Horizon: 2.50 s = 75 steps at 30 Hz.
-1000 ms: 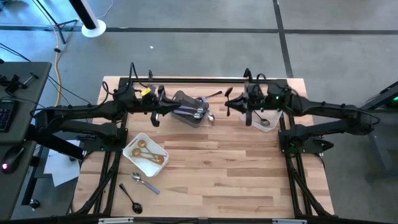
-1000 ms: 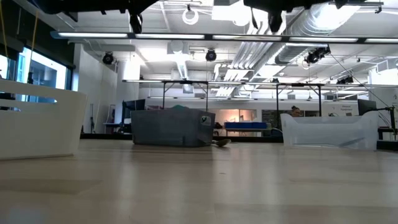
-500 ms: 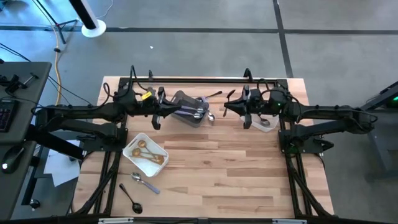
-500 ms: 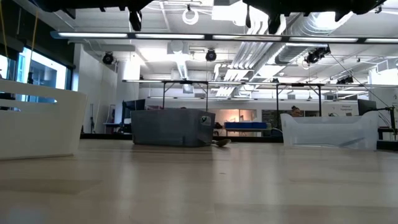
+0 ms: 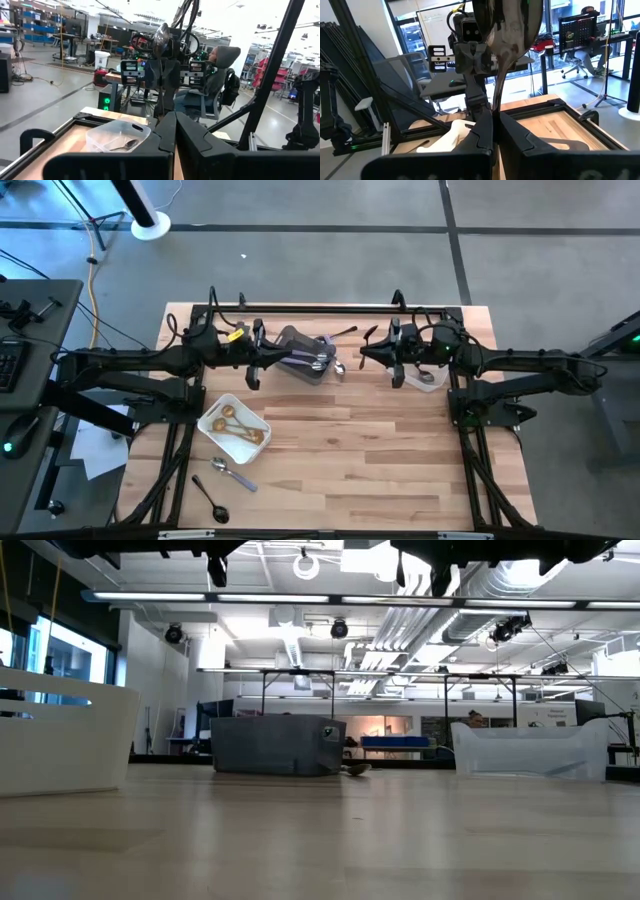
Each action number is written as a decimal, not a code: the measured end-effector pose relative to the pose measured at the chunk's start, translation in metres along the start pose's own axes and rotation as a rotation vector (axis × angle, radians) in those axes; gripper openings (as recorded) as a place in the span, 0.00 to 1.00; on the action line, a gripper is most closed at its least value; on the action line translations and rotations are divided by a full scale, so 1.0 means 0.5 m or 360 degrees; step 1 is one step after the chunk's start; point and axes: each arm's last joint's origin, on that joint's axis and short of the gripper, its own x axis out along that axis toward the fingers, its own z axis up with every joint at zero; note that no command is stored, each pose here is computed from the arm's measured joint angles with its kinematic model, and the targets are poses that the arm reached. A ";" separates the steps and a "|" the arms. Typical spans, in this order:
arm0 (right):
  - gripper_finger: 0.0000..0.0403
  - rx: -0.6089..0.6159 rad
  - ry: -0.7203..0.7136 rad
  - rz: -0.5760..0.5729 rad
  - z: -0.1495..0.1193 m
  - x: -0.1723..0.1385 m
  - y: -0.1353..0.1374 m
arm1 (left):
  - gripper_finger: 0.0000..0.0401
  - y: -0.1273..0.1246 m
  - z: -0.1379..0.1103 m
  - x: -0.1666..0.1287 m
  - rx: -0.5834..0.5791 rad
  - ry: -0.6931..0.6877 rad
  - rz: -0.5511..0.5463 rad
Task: Sort silverware by color (type)
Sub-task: Put the center black spoon into the transparent bin
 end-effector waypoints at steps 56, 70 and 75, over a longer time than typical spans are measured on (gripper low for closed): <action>0.00 0.0005 0.0069 0.0047 -0.007 0.000 0.001 | 0.00 0.003 0.001 0.000 0.0082 -0.0012 0.0072; 0.00 0.0152 0.0987 -0.0691 0.066 -0.033 -0.032 | 0.00 0.003 0.001 0.000 0.0081 -0.0013 0.0073; 0.00 0.0397 0.1346 -0.1084 0.050 -0.071 -0.077 | 0.00 0.003 0.001 0.000 0.0082 -0.0013 0.0074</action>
